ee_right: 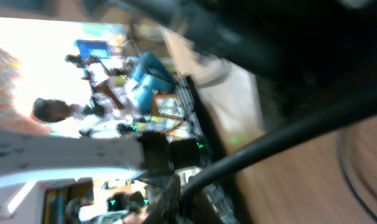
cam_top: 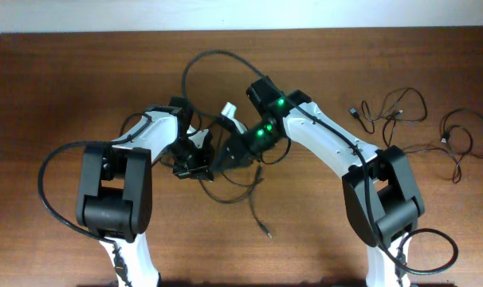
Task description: Untangle cables
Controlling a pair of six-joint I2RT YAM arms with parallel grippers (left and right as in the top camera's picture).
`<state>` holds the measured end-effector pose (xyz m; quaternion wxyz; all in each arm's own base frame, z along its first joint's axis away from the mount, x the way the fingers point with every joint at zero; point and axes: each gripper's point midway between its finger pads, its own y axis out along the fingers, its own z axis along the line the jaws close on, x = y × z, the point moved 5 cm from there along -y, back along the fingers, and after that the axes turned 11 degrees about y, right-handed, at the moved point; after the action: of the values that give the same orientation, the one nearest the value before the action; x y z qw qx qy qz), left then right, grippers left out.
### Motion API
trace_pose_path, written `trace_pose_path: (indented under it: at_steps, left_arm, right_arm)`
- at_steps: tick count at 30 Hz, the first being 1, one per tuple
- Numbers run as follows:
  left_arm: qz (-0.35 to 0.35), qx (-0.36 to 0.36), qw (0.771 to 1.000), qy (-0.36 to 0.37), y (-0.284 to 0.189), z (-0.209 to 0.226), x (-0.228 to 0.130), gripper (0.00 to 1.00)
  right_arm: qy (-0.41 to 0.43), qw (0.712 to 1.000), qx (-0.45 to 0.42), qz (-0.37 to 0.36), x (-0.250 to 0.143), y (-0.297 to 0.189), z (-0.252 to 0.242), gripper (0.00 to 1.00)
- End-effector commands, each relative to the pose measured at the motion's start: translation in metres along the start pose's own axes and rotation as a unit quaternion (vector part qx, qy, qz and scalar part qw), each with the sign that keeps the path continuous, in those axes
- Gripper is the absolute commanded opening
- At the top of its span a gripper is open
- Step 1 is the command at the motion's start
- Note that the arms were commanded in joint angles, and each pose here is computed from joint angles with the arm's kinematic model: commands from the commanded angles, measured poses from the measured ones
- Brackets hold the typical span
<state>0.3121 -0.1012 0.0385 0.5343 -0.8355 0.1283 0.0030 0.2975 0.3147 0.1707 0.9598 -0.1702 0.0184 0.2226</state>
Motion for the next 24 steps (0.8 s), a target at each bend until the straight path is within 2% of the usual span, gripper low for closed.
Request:
trace_pose_path:
  at_steps: [1,5,9,12,15,18,20,21,22,23,24]
  left_arm:
    - [0.045,0.037,0.998,0.000,0.035,0.019,-0.009,0.00]
    - [0.045,0.037,0.998,0.003,0.035,0.019,-0.008,0.00]
    - [0.043,0.037,0.998,0.004,0.035,0.019,-0.008,0.00]
    - [0.043,0.037,0.998,0.004,0.035,0.019,-0.008,0.00]
    - [0.044,0.037,0.998,0.004,0.035,0.019,-0.008,0.00]
    - [0.042,0.038,0.998,0.005,0.035,0.020,-0.007,0.00]
    - [0.039,0.039,0.998,0.006,0.035,0.020,-0.006,0.00]
    - [0.037,0.039,0.999,0.006,0.035,0.020,-0.005,0.01]
    - [0.037,0.038,0.999,0.006,0.035,0.020,-0.005,0.05]
    - [0.037,0.038,0.999,0.006,0.035,0.020,-0.005,0.03]
    - [0.037,0.038,0.999,0.006,0.035,0.020,-0.005,0.00]
  right_arm:
    - [0.010,0.997,0.077,0.008,0.009,-0.005,0.031,0.04]
    - [0.044,0.995,0.094,0.002,0.023,-0.007,0.043,0.04]
    - [0.043,0.994,0.099,-0.006,0.030,-0.011,0.047,0.04]
    - [0.032,0.996,0.064,-0.060,0.044,-0.021,0.033,0.04]
    - [0.049,0.992,-0.016,-0.119,0.051,-0.031,0.002,0.04]
    - [0.105,0.964,-0.175,-0.170,0.045,-0.043,-0.052,0.04]
    - [0.112,0.945,-0.253,-0.174,0.036,-0.050,-0.074,0.12]
    - [0.115,0.937,-0.285,-0.170,0.031,-0.053,-0.083,0.27]
    - [0.109,0.934,-0.301,-0.160,0.026,-0.055,-0.087,0.36]
    - [0.101,0.935,-0.304,-0.152,0.024,-0.054,-0.088,0.46]
    - [0.098,0.935,-0.308,-0.143,0.021,-0.054,-0.089,0.61]
